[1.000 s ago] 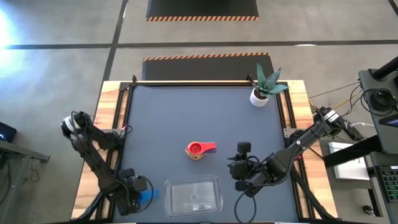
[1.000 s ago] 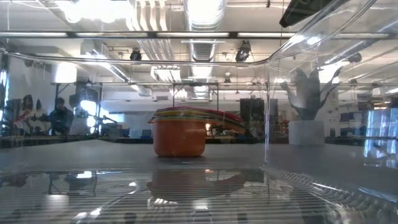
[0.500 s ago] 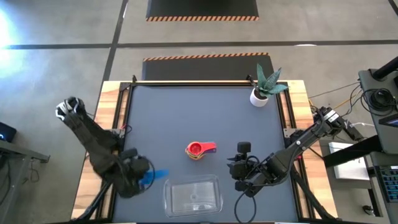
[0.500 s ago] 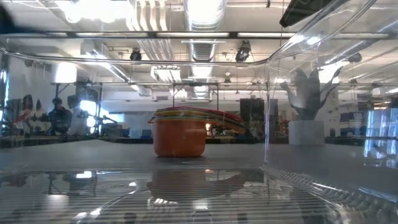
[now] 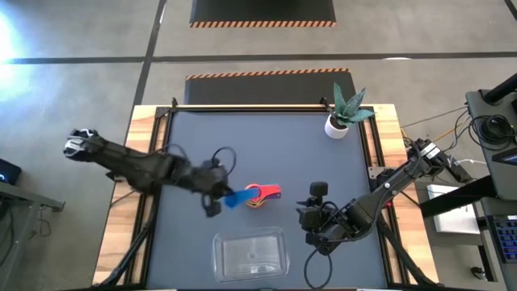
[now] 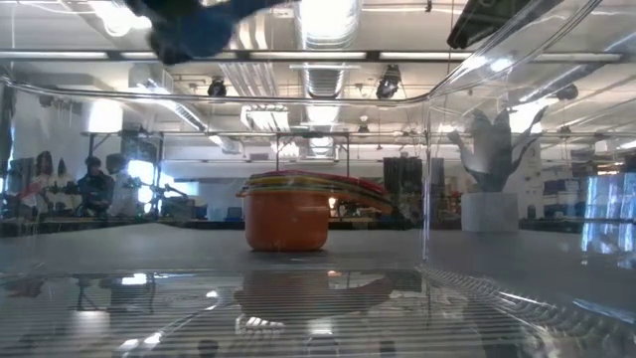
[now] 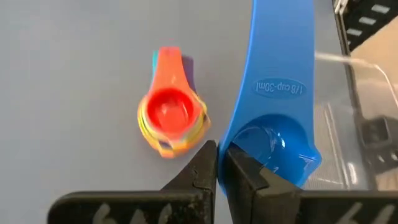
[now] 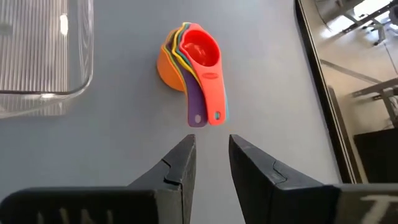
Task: Nest measuring cups in basket
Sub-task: Stack the blue measuring cup on top of the red measuring cup
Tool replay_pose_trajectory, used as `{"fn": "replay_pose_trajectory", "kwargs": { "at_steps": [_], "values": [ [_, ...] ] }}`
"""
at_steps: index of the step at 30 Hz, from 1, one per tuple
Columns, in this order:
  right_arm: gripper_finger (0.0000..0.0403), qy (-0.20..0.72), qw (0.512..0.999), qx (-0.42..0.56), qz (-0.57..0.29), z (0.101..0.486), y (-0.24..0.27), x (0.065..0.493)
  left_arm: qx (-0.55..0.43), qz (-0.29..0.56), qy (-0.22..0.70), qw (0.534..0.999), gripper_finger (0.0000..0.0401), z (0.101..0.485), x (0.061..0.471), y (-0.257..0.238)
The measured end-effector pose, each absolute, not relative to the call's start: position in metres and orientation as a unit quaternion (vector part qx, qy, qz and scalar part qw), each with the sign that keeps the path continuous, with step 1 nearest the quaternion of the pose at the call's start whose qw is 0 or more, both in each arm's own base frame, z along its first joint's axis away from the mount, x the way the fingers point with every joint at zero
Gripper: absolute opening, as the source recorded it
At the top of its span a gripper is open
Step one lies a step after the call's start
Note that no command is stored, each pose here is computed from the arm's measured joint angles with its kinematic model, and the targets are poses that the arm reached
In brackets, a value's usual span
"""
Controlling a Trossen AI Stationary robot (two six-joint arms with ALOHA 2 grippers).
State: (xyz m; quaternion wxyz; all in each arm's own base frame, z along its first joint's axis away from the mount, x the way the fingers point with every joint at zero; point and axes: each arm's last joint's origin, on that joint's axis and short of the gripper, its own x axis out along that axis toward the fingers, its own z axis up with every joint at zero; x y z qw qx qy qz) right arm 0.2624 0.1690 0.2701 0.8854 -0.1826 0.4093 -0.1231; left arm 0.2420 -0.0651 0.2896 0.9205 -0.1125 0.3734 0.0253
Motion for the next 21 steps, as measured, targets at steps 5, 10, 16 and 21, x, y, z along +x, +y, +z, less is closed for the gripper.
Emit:
{"fn": "replay_pose_trajectory", "kwargs": {
  "at_steps": [5, 10, 16, 21],
  "values": [
    [0.0086, 0.41, 0.885, -0.183, -0.123, 0.27, 0.169, 0.262, -0.104, -0.002, 0.355, 0.929, 0.0, 0.279, 0.272, -0.041],
    [0.008, 0.41, 0.885, -0.182, -0.123, 0.27, 0.169, 0.262, -0.106, -0.007, 0.379, 0.919, 0.0, 0.254, 0.296, -0.027],
    [0.0082, 0.41, 0.885, -0.182, -0.123, 0.27, 0.169, 0.262, -0.115, -0.009, 0.412, 0.904, 0.0, 0.222, 0.317, -0.019],
    [0.0078, 0.41, 0.886, -0.18, -0.123, 0.27, 0.169, 0.262, -0.12, -0.005, 0.425, 0.897, 0.0, 0.207, 0.325, -0.012]
  ]
}}
